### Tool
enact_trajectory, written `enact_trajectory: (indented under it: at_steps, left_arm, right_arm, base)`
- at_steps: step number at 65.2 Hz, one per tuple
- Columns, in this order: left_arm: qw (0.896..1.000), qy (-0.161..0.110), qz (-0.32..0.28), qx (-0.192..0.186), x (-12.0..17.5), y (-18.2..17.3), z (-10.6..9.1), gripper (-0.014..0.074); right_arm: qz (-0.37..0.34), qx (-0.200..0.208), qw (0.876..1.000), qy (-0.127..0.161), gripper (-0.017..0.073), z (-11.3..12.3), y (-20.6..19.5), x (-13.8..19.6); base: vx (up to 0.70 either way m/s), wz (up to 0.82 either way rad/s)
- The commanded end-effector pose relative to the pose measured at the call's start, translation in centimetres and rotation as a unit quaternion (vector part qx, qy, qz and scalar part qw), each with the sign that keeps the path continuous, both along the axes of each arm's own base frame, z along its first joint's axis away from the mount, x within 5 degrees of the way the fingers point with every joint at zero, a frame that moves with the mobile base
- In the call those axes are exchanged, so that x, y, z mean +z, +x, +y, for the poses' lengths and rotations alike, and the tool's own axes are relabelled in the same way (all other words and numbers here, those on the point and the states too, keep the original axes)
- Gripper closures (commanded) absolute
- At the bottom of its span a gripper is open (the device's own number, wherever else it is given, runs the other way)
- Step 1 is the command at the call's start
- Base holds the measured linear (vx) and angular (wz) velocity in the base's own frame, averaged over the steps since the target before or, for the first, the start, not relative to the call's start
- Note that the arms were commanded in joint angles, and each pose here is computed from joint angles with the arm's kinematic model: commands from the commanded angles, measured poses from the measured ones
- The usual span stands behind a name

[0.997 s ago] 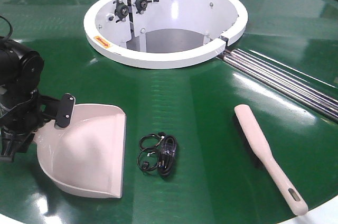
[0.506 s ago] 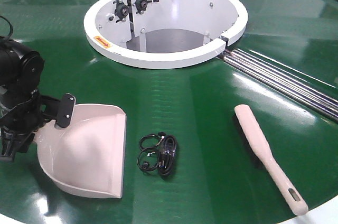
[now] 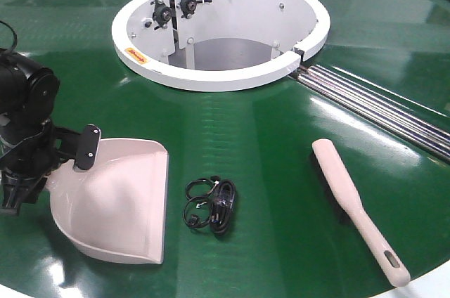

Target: Clean and inspect green conveyor with broom and dustpan

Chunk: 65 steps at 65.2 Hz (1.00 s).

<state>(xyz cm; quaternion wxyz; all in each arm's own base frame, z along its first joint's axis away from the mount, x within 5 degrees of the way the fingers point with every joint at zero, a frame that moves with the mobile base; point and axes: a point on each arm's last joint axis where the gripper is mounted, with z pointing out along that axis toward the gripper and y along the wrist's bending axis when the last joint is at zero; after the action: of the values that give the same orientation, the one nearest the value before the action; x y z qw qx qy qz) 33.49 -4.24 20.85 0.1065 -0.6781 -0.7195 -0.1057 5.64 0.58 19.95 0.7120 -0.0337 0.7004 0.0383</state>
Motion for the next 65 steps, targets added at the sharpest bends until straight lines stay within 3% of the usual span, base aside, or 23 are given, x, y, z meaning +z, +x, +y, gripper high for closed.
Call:
enact_trajectory:
  at_steps: [1,29,35,48,57,65]
  left_arm:
    - [1.0,-0.001,-0.02,-0.002,2.0,-0.4,-0.2,0.0599]
    - [1.0,-0.001,-0.02,-0.002,2.0,-0.4,-0.2,0.0599]
    - [1.0,-0.001,-0.02,-0.002,2.0,-0.4,-0.2,0.06]
    - [1.0,-0.001,-0.02,-0.002,2.0,-0.4,-0.2,0.06]
    - [1.0,-0.001,-0.02,-0.002,2.0,-0.4,-0.2,0.06]
    - [1.0,-0.001,-0.02,-0.002,2.0,-0.4,-0.2,0.06]
  right_arm:
    - [-0.04,-0.004,0.999,-0.003,0.0568,-0.1,-0.1,0.6]
    - [-0.042,-0.004,0.999,-0.003,0.0568,-0.1,-0.1,0.6]
    - [-0.068,-0.007,0.997,-0.029,0.0568,-0.1,-0.2,1.1]
    - [-0.121,-0.005,0.993,0.006,0.0568,-0.1,-0.7,4.7]
    - [-0.079,-0.002,0.997,0.016,0.0568,-0.1,-0.4,8.6]
    - [0.007,0.004,1.0,0.024,0.0568,0.2,1.4,11.0]
  base:
    - [0.0,0.0]
    - [0.0,0.0]
    - [0.0,0.0]
    - [0.0,0.0]
    - [0.0,0.0]
    - [0.0,0.0]
